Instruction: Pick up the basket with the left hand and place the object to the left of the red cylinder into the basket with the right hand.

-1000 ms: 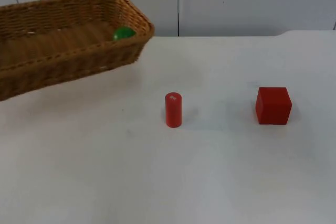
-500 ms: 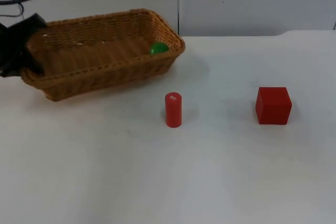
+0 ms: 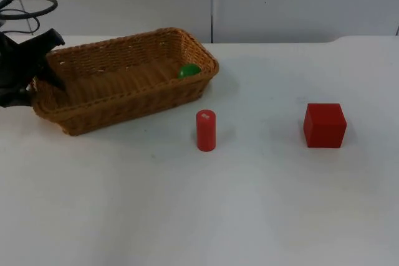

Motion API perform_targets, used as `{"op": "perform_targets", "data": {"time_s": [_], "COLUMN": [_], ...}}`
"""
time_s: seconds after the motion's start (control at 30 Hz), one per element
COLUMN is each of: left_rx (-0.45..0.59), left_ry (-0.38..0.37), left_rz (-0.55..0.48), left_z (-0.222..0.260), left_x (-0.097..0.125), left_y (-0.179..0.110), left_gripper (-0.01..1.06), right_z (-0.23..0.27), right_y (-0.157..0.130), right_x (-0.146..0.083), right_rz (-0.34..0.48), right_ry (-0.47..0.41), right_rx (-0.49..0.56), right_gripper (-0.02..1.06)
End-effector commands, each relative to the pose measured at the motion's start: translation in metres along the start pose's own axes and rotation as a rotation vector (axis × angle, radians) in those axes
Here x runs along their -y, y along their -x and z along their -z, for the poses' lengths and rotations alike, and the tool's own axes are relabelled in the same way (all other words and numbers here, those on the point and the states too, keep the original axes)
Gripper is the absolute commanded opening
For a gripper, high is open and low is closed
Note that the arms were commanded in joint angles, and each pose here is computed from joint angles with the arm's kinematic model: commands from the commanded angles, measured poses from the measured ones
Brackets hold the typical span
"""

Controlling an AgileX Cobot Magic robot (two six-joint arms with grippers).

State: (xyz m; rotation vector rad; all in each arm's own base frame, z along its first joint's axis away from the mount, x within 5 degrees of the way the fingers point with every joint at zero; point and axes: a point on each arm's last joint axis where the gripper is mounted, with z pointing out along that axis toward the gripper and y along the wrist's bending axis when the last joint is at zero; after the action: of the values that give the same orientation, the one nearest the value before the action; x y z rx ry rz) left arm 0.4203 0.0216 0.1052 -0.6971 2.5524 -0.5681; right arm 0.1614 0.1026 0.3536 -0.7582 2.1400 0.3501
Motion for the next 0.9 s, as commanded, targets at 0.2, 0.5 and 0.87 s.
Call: {"op": "perform_targets", "data": {"time_s": [0.2,0.5,0.87], "left_rx": [0.073,0.132,0.247], "left_ry": [0.008,0.079,0.137], "left_rz": [-0.117,-0.217,-0.319], "left_z": [0.034,0.109,0.202], "left_x": [0.009,0.013,0.024], "left_y": [0.015,0.029,-0.009], "left_gripper": [0.96,0.97,0.97], "right_z": [0.002,0.005,0.005], "right_y": [0.001,0.002,0.003], "right_x": [0.0,0.002,0.002], "right_rz": [0.01,0.029,0.018], "right_ry": [-0.009,-0.028,-0.03], "right_rx": [0.022,0.037,0.052], "right_gripper": [1.04,1.04,1.04]}}
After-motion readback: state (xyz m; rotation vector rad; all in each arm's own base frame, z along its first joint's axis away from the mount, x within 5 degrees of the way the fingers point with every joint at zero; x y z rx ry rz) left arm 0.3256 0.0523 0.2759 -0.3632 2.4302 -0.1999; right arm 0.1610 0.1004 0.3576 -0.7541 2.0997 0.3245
